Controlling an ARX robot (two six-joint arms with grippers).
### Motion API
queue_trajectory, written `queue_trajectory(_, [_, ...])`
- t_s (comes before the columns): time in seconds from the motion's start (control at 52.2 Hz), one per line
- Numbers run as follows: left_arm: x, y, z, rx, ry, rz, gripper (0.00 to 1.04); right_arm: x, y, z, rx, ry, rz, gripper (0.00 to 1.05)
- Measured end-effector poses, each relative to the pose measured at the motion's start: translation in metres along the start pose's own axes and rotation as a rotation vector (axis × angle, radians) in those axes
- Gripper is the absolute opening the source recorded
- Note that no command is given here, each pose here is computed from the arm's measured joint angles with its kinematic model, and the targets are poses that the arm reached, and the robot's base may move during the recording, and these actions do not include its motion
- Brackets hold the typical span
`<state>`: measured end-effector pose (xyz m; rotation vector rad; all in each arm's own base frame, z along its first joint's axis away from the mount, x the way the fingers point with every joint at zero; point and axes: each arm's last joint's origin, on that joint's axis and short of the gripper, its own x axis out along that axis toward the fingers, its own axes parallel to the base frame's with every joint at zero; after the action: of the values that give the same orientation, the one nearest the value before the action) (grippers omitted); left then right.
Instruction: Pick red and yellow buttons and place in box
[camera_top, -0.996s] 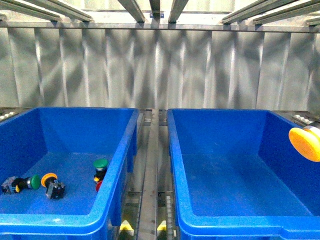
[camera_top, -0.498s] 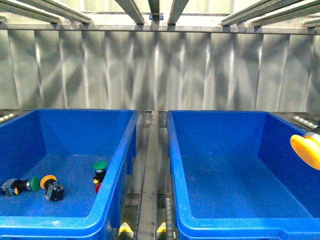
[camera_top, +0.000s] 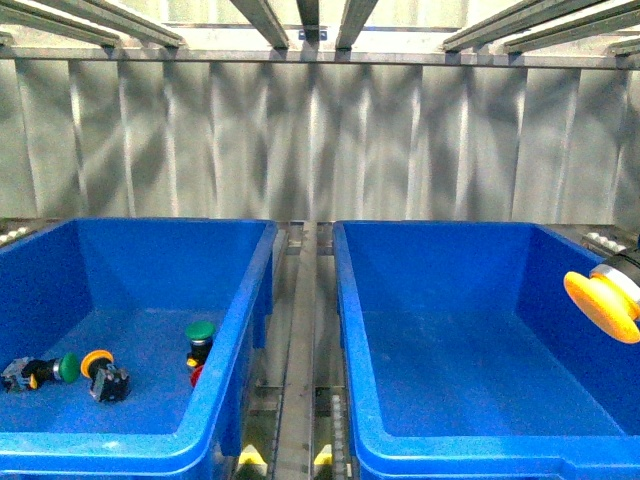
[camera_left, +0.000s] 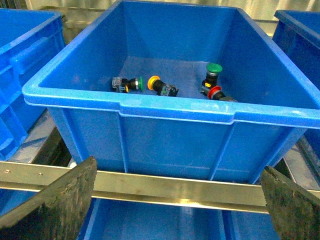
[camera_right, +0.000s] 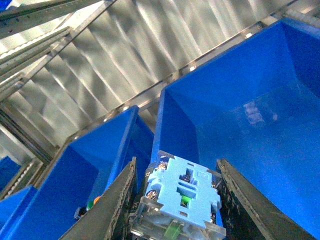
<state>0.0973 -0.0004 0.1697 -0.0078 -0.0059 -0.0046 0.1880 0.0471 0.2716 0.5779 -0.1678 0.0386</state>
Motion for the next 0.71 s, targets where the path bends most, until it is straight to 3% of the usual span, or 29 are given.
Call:
queue_trajectory(0.345, [0.0, 0.0, 0.0, 0.0, 0.0, 0.004, 0.97, -0.01, -0.014, -0.014, -0.01, 0.027, -0.048, 0.38])
queue_trajectory(0.708, [0.0, 0.0, 0.0, 0.0, -0.001, 0.003, 0.97, -0.013, -0.027, -0.007, 0.003, 0.003, -0.068, 0.38])
